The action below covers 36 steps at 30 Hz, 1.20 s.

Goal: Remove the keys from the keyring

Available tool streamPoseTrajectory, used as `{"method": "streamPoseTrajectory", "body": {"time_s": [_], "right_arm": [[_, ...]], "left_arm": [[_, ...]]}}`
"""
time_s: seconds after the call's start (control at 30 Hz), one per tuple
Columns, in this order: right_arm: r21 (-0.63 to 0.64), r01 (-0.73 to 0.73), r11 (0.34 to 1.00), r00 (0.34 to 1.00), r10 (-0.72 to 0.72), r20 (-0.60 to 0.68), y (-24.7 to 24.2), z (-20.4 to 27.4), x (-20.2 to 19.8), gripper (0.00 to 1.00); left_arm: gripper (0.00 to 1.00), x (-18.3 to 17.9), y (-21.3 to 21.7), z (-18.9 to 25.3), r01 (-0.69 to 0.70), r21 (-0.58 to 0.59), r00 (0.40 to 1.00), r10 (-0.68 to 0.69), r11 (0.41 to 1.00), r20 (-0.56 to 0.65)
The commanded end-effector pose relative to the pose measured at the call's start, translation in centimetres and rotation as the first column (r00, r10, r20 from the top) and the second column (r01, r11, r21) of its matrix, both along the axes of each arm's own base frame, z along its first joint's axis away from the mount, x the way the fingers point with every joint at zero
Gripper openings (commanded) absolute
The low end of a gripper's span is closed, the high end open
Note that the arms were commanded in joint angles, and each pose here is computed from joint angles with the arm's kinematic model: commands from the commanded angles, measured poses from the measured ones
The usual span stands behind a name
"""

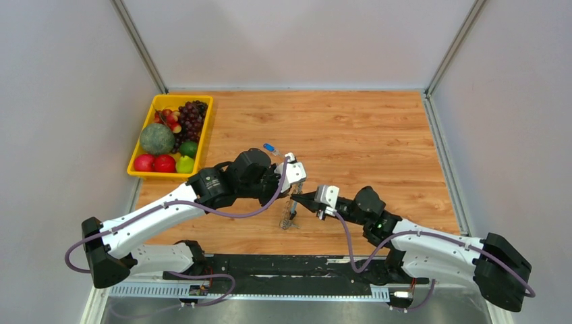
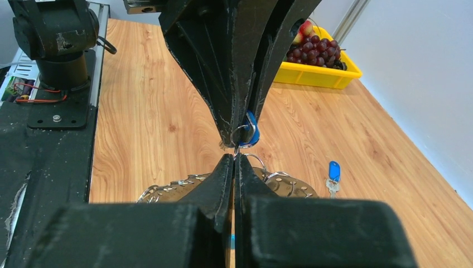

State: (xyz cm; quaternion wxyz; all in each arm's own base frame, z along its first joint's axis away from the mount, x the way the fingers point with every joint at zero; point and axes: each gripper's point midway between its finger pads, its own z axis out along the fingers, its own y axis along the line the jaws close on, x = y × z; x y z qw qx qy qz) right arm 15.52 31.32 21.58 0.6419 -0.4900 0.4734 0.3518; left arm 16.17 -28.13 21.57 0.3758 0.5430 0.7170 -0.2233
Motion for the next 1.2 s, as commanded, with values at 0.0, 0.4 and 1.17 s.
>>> {"method": "streamPoseTrajectory", "body": {"time_s": [0.0, 0.4, 1.17], "right_arm": [[0.016, -0.065, 0.998, 0.998, 0.065, -0.02, 1.2, 1.5, -0.7, 0.0], [-0.023, -0.099, 0.995, 0.992, 0.096, -0.079, 2.4, 0.8, -0.6, 0.0], [0.102, -0.003, 0.995, 1.0, 0.006, -0.031, -0.8, 2.7, 0.2, 0.33]], "left_arm": [[0.0, -0.3, -2.0, 3.9, 0.073, -0.132, 0.996, -0.067, 0.989, 0.053], [0.0, -0.9, -2.3, 4.3, 0.099, -0.148, 0.995, -0.093, 0.984, 0.042], [0.0, 0.0, -1.7, 4.5, 0.046, -0.139, 0.997, -0.038, 0.989, 0.065]]}}
